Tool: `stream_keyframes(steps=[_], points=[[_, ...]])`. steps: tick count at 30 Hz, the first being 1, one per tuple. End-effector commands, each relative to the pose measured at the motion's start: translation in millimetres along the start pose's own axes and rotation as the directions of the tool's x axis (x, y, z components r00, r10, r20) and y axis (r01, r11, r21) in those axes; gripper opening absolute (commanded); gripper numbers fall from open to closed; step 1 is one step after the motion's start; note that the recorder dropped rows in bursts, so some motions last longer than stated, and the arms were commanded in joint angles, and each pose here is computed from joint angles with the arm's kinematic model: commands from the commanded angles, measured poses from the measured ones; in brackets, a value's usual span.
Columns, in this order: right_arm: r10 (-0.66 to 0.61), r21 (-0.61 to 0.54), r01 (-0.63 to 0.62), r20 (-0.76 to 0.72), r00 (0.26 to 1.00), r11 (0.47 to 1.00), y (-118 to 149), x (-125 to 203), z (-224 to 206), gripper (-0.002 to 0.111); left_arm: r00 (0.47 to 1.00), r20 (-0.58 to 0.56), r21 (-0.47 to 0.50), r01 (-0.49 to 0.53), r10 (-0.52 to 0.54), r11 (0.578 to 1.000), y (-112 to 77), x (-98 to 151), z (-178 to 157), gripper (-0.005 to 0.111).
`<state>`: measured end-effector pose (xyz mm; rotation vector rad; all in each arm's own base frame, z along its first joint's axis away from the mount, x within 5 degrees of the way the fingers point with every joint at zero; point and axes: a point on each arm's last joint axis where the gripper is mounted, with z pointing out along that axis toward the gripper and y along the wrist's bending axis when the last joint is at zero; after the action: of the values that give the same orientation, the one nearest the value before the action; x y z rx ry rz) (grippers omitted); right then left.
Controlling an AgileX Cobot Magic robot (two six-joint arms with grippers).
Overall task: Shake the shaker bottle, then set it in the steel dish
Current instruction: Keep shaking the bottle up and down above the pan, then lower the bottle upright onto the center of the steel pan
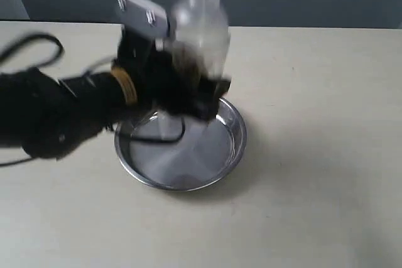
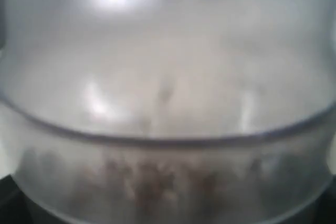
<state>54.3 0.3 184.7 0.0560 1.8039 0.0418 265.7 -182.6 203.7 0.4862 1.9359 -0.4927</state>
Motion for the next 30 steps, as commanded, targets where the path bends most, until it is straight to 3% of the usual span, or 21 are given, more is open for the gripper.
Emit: stream_keyframes(steps=[1,4,11,15,17,22,30], points=[[-0.001,-0.004,0.001,0.014,1.000,1.000,0.2,-0.7,-0.2,-0.001,0.964,0.267,0.097,-0.036,0.009,0.995,-12.3,-31.1,-17.4,0.000],[-0.001,-0.004,0.001,0.014,1.000,1.000,0.2,-0.7,-0.2,-0.001,0.944,0.330,0.102,-0.040,0.004,0.994,-13.3,-43.2,-27.7,0.000],[-0.001,-0.004,0.001,0.014,1.000,1.000,0.2,-0.7,-0.2,-0.001,0.947,0.320,0.099,-0.048,0.014,0.994,-13.3,-42.2,-27.3,0.000],[-0.001,-0.004,0.001,0.014,1.000,1.000,0.2,-0.7,-0.2,-0.001,0.933,0.347,0.095,-0.137,0.096,0.986,-15.4,-40.6,-28.3,0.000],[-0.001,-0.004,0.001,0.014,1.000,1.000,0.2,-0.7,-0.2,-0.001,0.913,0.395,0.093,-0.153,0.105,0.984,-15.0,-35.3,-29.6,0.000],[-0.001,-0.004,0.001,0.014,1.000,1.000,0.2,-0.7,-0.2,-0.001,0.873,0.486,0.062,-0.086,0.045,0.994,-6.1,-9.7,-29.0,0.000],[-0.001,-0.004,0.001,0.014,1.000,1.000,0.2,-0.7,-0.2,-0.001,0.914,0.401,0.036,-0.079,0.058,0.996,1.7,33.3,0.9,0.000]])
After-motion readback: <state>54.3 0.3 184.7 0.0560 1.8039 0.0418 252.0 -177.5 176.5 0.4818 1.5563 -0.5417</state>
